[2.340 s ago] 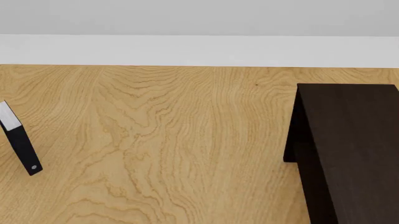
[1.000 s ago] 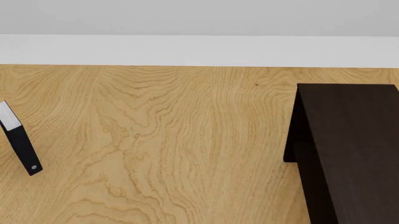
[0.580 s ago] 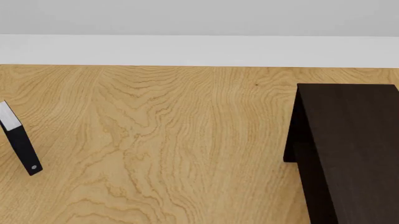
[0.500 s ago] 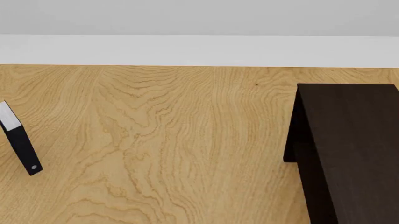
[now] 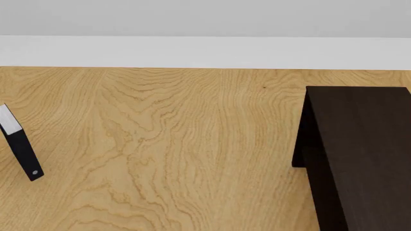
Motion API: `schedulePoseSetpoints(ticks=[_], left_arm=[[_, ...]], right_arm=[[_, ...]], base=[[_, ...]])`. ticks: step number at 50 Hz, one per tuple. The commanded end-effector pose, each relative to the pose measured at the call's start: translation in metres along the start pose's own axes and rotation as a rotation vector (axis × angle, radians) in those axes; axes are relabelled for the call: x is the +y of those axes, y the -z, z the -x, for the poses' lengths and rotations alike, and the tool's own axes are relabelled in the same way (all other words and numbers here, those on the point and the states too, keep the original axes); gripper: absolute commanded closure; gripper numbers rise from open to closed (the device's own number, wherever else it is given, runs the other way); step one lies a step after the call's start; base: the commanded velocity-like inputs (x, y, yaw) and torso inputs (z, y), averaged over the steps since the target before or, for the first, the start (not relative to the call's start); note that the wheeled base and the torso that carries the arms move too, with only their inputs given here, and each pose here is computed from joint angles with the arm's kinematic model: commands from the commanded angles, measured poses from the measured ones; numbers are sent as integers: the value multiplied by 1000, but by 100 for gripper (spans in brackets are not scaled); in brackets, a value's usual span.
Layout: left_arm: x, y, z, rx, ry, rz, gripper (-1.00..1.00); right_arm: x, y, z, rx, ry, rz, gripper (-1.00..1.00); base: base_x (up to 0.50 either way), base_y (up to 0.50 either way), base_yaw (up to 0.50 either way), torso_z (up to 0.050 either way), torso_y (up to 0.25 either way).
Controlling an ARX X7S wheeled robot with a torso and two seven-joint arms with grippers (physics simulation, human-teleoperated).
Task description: Pick up the book on the right and place it on the cabinet shelf.
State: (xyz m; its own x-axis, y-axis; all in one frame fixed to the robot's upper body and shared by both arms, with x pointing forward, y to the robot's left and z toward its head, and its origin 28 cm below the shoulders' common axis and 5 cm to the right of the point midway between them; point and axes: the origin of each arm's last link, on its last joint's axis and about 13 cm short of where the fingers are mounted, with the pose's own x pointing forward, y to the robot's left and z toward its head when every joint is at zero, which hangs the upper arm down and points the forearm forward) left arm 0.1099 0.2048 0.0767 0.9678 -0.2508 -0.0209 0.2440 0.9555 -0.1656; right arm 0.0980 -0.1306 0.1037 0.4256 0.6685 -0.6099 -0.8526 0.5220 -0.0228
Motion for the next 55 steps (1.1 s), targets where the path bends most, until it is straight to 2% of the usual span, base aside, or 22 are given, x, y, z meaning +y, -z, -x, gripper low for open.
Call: schedulePoseSetpoints(ticks=[1, 5, 6, 9, 15, 25, 36, 44, 55], left_arm=[[0, 0, 0, 1, 1, 2, -100], [0, 0, 0, 3, -1, 3, -100], [0, 0, 0, 3, -1, 2, -100], [0, 0, 0, 4, -1, 4, -100], [0, 0, -1, 5, 0, 4, -100], [1, 0, -1, 2, -2, 2, -100], [1, 0, 0, 1, 2, 1, -100], [0, 0, 0, 2, 2, -1, -100], [1, 0, -1, 3, 1, -3, -100]], right_arm=[[1, 3, -2, 14, -16, -9, -100], [1, 4, -3, 11, -17, -1, -100], [2, 4, -3, 1, -8, 24, 100], [-1, 3, -3, -22, 42, 27, 100], [0, 3, -2, -44, 64, 41, 100], [2, 0, 3, -117, 116, 3, 100], [1, -3, 12, -157, 171, 3, 100], [-4, -8, 17, -185, 229, 0, 100], [-16, -22, 23, -295, 335, -4, 100]], base=[[0, 0, 0, 0, 0], [0, 0, 0, 0, 0], [0, 0, 0, 0, 0], [0, 0, 0, 0, 0], [0, 0, 0, 0, 0], [0, 0, 0, 0, 0], [0, 0, 0, 0, 1], [0, 0, 0, 0, 0], [0, 0, 0, 0, 1]])
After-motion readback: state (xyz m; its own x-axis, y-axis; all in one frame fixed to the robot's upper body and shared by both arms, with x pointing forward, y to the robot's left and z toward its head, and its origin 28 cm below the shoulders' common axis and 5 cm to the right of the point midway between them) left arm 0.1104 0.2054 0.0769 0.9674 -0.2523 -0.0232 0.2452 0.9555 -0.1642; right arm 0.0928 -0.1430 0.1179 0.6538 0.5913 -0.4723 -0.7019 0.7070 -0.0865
